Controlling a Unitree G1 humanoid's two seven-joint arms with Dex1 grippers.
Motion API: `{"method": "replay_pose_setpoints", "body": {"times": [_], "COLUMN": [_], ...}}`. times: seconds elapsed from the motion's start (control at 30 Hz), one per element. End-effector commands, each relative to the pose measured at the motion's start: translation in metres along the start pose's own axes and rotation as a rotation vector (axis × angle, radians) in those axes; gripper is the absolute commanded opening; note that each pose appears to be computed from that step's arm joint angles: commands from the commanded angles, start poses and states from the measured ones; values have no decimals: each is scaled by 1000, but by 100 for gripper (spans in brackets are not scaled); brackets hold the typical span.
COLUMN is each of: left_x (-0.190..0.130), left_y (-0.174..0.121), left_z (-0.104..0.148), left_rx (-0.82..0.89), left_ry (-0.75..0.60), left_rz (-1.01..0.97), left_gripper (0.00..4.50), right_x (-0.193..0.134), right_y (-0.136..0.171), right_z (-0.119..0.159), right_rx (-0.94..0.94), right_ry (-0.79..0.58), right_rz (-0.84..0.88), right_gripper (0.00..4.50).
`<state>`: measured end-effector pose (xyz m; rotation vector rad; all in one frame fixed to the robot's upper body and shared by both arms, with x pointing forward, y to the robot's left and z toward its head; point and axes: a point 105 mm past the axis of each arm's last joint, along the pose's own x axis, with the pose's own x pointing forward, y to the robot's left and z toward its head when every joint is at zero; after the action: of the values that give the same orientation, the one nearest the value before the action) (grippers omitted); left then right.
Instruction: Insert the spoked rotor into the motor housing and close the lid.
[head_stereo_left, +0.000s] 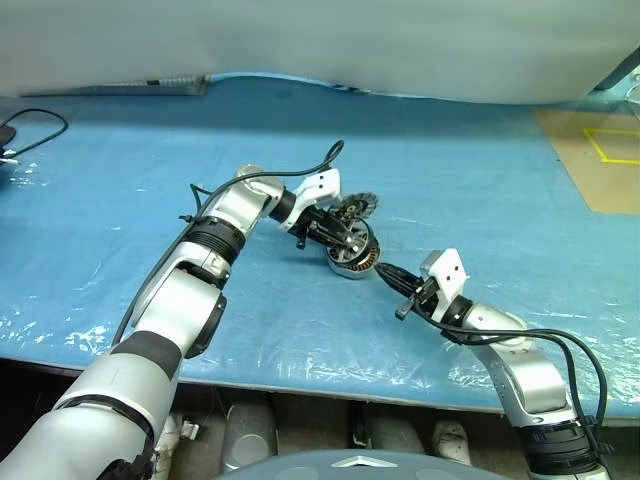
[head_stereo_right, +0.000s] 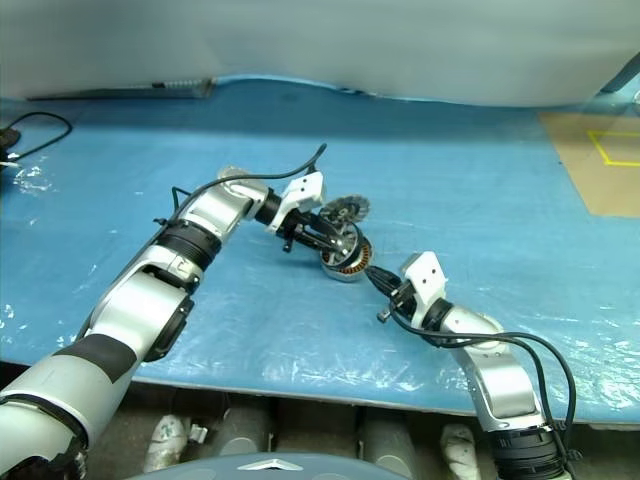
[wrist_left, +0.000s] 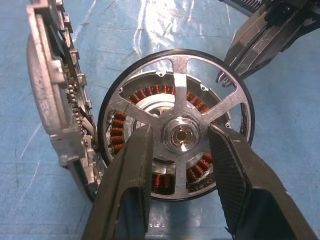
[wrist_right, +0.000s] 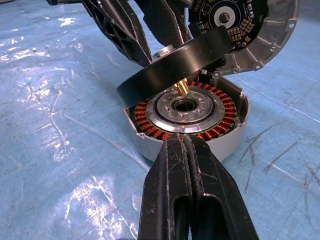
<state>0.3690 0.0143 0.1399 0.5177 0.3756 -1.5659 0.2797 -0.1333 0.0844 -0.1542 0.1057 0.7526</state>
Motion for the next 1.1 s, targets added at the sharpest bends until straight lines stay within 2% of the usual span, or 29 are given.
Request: {"method": "replay_pose_setpoints", "body": {"times": [0.03, 0.27, 0.5, 0.6, 0.7, 0.73, 0.9, 1.07, 1.1], "left_x": [-1, 0, 2, -1, -9, -12, -28, -44, -48], "left_y": [-3, -5, -9, -14, -23, -26, -38, -45, -47], "left_z": [2, -1, 4, 15, 25, 23, 10, -13, -17], "left_rx": [16, 14, 23, 31, 16, 10, -66, -94, -93], "left_ry": [0, 4, -19, -82, -156, -173, -268, -398, -419], "left_rz": [-18, -22, -41, -64, -99, -103, -31, 138, 172], "left_gripper": [213, 443, 447, 447, 388, 352, 182, 9, 4], "right_x": [0, 1, -1, -1, -1, 0, 10, 31, 35], "right_y": [-1, -2, -2, -3, -4, -4, -5, 3, 4], "right_z": [8, 9, 8, 9, 11, 13, 25, 31, 32], "right_rx": [-27, -31, -32, -33, -36, -38, -25, -5, -2], "right_ry": [-30, -29, -26, -27, -31, -35, -72, -81, -80], "right_rz": [4, 9, 8, 4, 2, 2, -11, 4, 3], "right_gripper": [0, 0, 0, 0, 0, 0, 0, 0, 0]}}
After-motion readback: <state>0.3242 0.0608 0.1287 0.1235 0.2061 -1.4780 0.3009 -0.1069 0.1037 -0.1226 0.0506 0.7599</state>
